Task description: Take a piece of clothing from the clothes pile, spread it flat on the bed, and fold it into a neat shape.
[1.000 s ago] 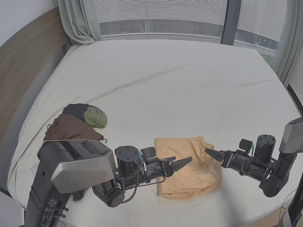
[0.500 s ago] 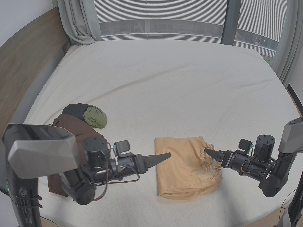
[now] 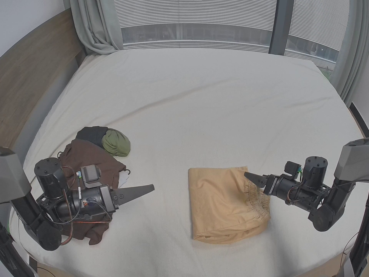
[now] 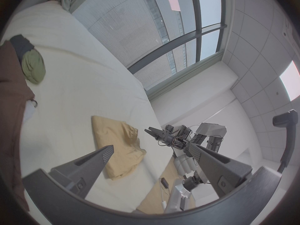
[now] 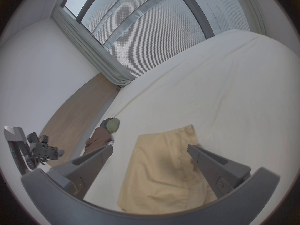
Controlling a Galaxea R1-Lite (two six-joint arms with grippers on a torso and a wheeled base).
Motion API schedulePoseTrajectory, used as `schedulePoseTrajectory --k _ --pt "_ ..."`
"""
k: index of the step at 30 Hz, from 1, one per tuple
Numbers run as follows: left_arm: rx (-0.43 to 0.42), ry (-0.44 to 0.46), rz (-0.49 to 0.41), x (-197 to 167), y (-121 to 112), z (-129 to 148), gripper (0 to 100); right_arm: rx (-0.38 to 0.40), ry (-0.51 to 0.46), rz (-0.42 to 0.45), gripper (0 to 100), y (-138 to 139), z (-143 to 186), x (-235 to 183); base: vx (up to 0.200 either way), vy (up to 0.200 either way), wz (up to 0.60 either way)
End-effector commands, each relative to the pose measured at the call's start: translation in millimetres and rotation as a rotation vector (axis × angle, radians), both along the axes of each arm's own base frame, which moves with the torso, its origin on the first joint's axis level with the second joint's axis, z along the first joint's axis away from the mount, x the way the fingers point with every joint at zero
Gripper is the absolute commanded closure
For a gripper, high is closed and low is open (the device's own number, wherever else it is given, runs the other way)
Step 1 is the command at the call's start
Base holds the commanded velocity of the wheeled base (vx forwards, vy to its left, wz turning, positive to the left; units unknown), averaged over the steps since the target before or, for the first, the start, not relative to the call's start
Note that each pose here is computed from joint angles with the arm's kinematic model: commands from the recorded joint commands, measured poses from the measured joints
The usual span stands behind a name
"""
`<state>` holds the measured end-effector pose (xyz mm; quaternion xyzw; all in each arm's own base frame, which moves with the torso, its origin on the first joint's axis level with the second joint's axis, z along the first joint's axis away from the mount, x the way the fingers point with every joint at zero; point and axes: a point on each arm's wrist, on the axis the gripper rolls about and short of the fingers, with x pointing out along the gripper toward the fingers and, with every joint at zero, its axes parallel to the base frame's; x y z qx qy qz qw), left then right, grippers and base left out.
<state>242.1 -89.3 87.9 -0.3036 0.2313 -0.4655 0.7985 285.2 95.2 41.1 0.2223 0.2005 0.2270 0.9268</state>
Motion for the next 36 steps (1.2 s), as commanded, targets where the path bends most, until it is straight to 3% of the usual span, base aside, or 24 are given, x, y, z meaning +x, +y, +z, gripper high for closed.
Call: schedulePoseTrajectory --k 1,4,9,22,23,32,36 --pt "0.022 -0.057 0.06 -7 23 7 0 -0.062 0.003 -0.047 0 -16 -14 19 0.0 0.0 0.0" --pt "0.072 -0.08 0.093 -6 33 -2 0 -0.129 0.016 -0.063 0 -26 -35 26 0.0 0.0 0.0" --pt "0.123 -0.111 0.12 -4 42 -10 0 -0.13 0.023 -0.08 0 -30 -54 34 0.0 0.0 0.0" --pt "0.131 -0.091 0.119 -1 43 -17 0 -0.119 0.052 -0.031 0 -11 -80 39 0.0 0.0 0.0" --pt "0.132 -0.092 0.119 -1 43 -17 0 -0.115 0.056 -0.026 100 -9 -81 38 0.0 0.0 0.0" --pt "0.136 -0.073 0.125 1 44 -21 0 -0.114 0.054 -0.031 100 -7 -77 36 0.0 0.0 0.0" --pt "0.14 -0.059 0.125 2 44 -26 0 -0.122 0.032 -0.075 100 -16 -63 32 0.0 0.0 0.0"
